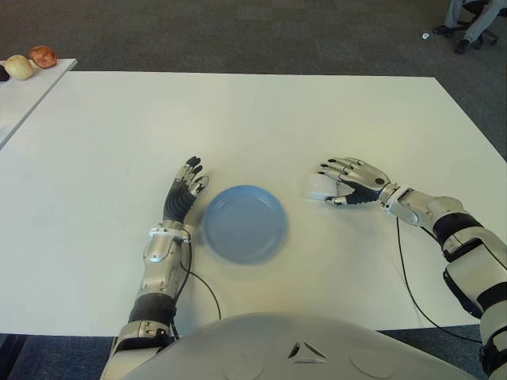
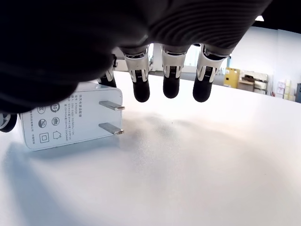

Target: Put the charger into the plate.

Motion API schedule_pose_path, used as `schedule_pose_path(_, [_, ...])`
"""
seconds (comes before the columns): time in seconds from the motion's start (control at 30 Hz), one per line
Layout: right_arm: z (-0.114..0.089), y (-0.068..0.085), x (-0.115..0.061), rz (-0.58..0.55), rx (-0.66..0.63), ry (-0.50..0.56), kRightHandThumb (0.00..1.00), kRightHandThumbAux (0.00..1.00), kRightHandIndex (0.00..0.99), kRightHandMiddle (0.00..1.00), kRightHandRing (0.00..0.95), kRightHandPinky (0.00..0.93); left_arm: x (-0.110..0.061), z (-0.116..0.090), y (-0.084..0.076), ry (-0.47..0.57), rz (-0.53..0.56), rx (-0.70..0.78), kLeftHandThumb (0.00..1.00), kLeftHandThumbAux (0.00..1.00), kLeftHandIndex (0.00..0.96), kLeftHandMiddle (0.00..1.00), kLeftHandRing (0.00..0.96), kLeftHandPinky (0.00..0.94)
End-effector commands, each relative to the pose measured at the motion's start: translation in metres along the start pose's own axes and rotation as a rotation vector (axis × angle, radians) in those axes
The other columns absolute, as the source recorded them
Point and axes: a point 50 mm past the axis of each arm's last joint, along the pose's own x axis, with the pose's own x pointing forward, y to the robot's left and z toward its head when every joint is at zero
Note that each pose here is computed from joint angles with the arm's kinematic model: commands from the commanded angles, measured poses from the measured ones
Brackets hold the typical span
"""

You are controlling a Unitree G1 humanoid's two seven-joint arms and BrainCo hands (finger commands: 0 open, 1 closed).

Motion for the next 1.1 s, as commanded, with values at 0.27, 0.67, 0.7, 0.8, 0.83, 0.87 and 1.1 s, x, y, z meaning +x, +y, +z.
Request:
schedule_pose_path(0.27, [0.005,-0.013,0.009,-0.039,0.023,-0.032,0.280,0.277,0.074,0.150,0.149,0.154,-0.022,-0.034,0.002,0.179,0.029,-0.036,0.000,0.569,0.013,0.065,0.057,0.072])
schedule_pose_path(0.67, [0.002,-0.014,0.013,-0.157,0.043,0.047,0.697,0.671,0.426,0.762,0.761,0.801,-0.020,-0.034,0.001,0.175,0.033,-0.039,0.000,0.579,0.015,0.059,0.050,0.067])
schedule_pose_path(0.7, [0.002,-0.014,0.014,-0.167,0.043,0.052,0.709,0.683,0.431,0.787,0.786,0.821,-0.020,-0.034,0.001,0.174,0.033,-0.038,0.000,0.579,0.016,0.060,0.050,0.067])
schedule_pose_path(0.8, [0.003,-0.014,0.013,-0.200,0.051,0.066,0.726,0.698,0.438,0.827,0.825,0.845,-0.020,-0.034,0.000,0.173,0.034,-0.037,0.000,0.578,0.017,0.063,0.054,0.071])
schedule_pose_path(0.83, [0.003,-0.014,0.013,-0.207,0.053,0.068,0.728,0.700,0.438,0.832,0.831,0.848,-0.020,-0.034,0.000,0.172,0.034,-0.037,0.000,0.577,0.017,0.064,0.055,0.072])
schedule_pose_path(0.87, [0.003,-0.014,0.013,-0.216,0.057,0.069,0.731,0.702,0.439,0.840,0.839,0.851,-0.020,-0.034,0.000,0.171,0.034,-0.038,0.000,0.577,0.017,0.065,0.056,0.073])
schedule_pose_path(1.1, [0.004,-0.017,0.014,-0.241,0.061,0.066,0.737,0.706,0.441,0.869,0.868,0.863,-0.019,-0.034,-0.001,0.168,0.032,-0.041,0.000,0.570,0.015,0.068,0.059,0.070])
